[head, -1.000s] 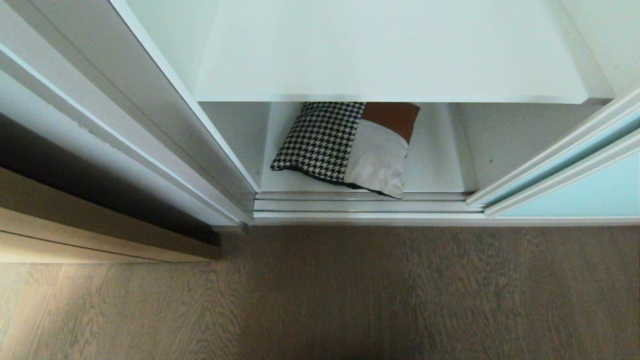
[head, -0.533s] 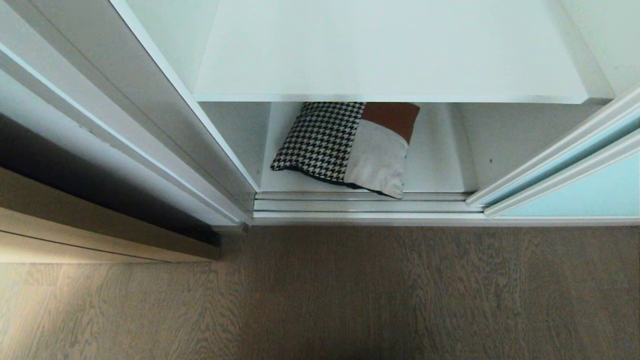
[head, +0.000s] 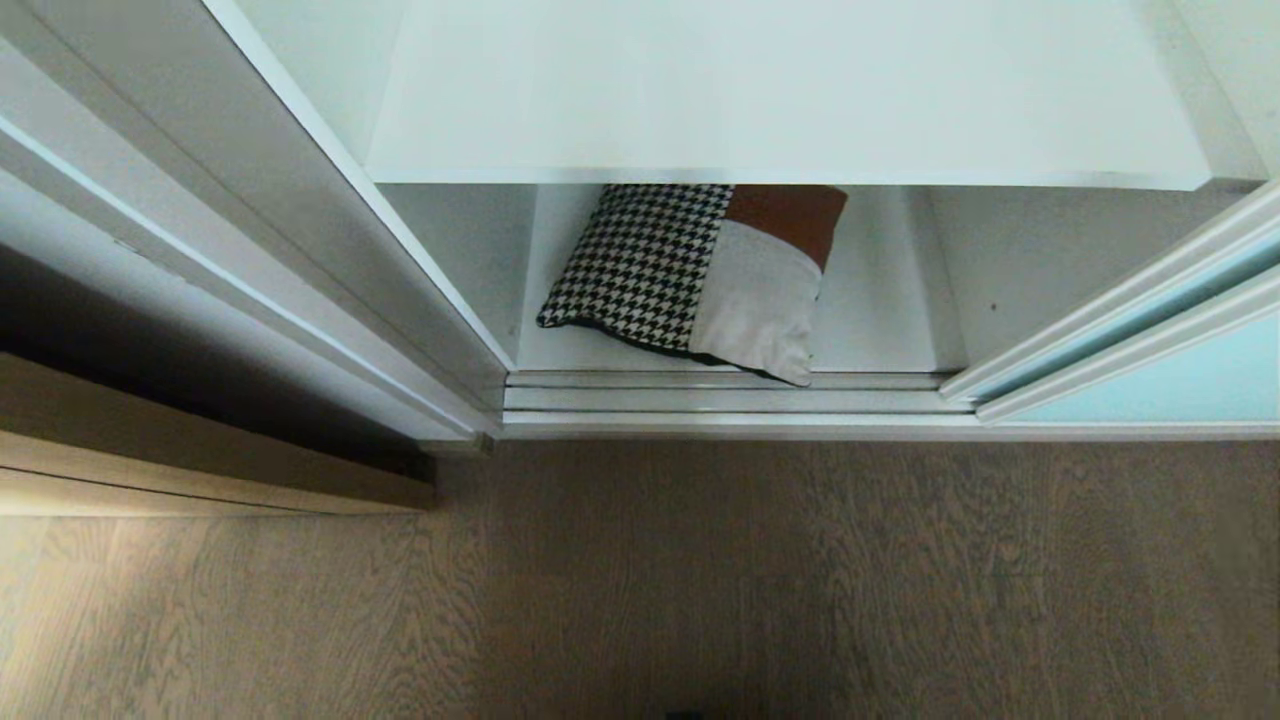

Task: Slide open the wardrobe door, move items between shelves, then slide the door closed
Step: Place the pillow on the higher shelf

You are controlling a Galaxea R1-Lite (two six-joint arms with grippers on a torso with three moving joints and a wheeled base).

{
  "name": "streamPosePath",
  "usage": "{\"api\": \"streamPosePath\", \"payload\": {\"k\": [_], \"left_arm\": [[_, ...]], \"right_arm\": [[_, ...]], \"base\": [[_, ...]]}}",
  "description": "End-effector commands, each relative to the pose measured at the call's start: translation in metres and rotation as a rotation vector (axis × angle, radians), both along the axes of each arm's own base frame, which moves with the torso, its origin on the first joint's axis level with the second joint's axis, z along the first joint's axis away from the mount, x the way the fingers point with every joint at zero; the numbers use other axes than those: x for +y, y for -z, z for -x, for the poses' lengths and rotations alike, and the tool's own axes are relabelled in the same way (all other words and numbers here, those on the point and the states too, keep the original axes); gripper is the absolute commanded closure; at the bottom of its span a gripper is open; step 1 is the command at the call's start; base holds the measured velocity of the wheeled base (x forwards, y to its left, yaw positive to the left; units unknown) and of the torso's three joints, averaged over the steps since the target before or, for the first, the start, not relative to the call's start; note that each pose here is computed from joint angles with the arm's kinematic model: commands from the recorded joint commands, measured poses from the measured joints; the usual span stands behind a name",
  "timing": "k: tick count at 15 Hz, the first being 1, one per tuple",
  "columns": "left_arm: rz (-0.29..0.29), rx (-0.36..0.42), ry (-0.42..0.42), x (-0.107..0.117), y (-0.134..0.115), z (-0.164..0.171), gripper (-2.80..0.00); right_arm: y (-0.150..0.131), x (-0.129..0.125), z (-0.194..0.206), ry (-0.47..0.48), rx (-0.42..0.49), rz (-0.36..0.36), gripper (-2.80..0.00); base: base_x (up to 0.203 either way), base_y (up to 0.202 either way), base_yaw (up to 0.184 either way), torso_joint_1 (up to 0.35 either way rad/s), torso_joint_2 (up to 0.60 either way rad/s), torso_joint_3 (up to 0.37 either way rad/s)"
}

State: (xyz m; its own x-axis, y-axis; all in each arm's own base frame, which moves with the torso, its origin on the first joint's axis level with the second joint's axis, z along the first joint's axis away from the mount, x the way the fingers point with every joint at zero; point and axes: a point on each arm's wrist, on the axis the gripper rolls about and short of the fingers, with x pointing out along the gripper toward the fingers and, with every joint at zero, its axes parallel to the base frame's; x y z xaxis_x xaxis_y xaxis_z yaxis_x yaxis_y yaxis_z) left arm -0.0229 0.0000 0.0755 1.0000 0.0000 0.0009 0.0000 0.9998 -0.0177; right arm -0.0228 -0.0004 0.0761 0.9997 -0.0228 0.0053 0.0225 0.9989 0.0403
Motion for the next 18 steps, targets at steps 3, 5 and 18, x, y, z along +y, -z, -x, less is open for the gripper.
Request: {"api": "streamPosePath", "payload": {"k": [3,5,18], "left_arm": [[0.001,0.001,0.0,0.0,0.0,-0.0001,0.0],[0.001,0.002,0.001,0.0,-0.0001,-0.0002,0.0],[0.001,0.002,0.0,0.0,0.0004,-0.0002,0.0]], "right_arm": [[0.0,0.0,0.0,0.0,-0.001,0.0,0.0],[0.0,0.0,0.0,0.0,0.0,0.0,0.0],[0.0,0.0,0.0,0.0,-0.001,0.0,0.0]], "base": [[0.0,0.0,0.0,0.002,0.0,-0.192],[0.0,0.0,0.0,0.0,0.0,-0.193],[0.0,0.0,0.0,0.001,0.0,-0.059]]}}
